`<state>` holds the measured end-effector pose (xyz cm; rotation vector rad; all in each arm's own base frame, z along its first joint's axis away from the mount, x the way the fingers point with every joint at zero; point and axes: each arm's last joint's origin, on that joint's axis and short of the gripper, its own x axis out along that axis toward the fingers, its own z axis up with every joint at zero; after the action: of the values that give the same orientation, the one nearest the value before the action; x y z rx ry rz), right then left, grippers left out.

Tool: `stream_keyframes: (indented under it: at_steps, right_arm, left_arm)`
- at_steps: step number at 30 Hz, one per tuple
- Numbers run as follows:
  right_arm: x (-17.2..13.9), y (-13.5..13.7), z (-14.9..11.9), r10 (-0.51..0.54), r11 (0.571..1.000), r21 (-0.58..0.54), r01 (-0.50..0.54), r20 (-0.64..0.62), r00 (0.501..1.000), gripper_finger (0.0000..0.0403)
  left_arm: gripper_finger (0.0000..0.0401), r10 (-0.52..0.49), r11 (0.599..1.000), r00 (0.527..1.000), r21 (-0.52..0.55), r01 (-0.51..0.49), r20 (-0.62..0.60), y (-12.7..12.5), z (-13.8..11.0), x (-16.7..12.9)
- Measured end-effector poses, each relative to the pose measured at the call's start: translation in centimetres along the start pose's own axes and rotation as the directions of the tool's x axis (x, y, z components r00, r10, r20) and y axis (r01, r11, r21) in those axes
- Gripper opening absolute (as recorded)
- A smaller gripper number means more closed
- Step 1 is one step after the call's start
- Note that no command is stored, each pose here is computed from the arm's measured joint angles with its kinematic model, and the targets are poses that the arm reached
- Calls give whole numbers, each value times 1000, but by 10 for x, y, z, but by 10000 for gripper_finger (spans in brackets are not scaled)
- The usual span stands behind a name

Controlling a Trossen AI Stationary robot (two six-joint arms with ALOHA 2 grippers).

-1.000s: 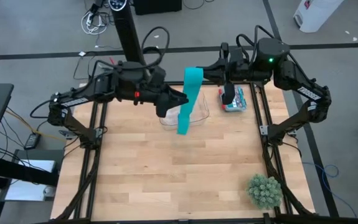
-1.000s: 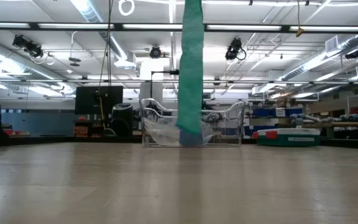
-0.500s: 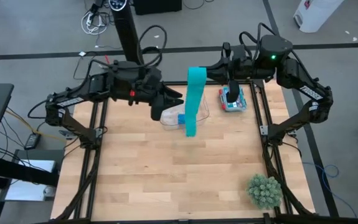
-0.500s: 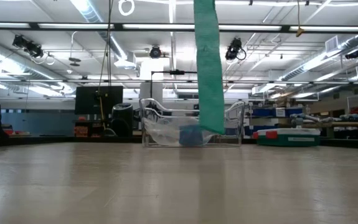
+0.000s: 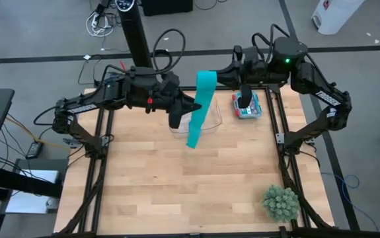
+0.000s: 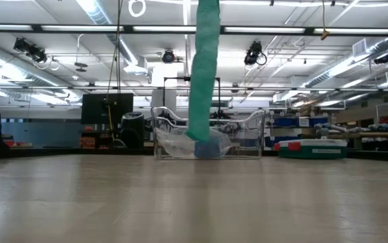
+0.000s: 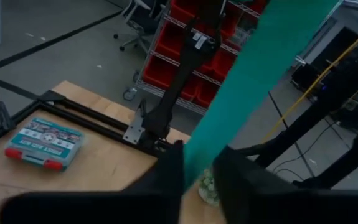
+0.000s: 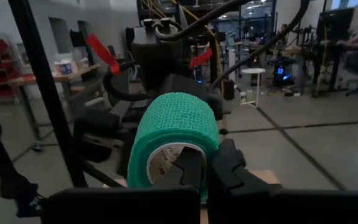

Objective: Roll bandage
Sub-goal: Roll the sky blue bandage

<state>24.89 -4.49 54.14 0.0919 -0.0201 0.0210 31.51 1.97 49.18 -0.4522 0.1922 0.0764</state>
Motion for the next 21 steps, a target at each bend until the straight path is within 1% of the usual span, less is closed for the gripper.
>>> stream_keyframes:
  at_steps: [2,3,7,10,14,21]
  right_arm:
    - [0,-1,0,14,999,50,-14,-2,1000,0]
    - [0,-2,0,21,997,78,-21,-1,1000,0]
    - [-1,-4,3,51,983,175,-53,19,999,0]
    - [-2,-5,6,70,974,215,-79,51,996,0]
    - [-2,-4,9,83,968,229,-100,82,993,0]
    - [-1,-4,11,89,963,245,-111,97,991,0]
  left_arm:
    - [22,7,1000,1000,16,-7,3,0,0,0]
    - [13,9,1000,1000,18,-9,4,0,0,0]
    - [8,11,1000,1000,19,-11,0,1,-1,3]
    - [4,15,1000,1000,20,-15,-10,2,-3,6]
    - [4,13,1000,1000,22,-13,-5,2,-2,8]
    - [4,17,1000,1000,25,-17,7,2,-2,8]
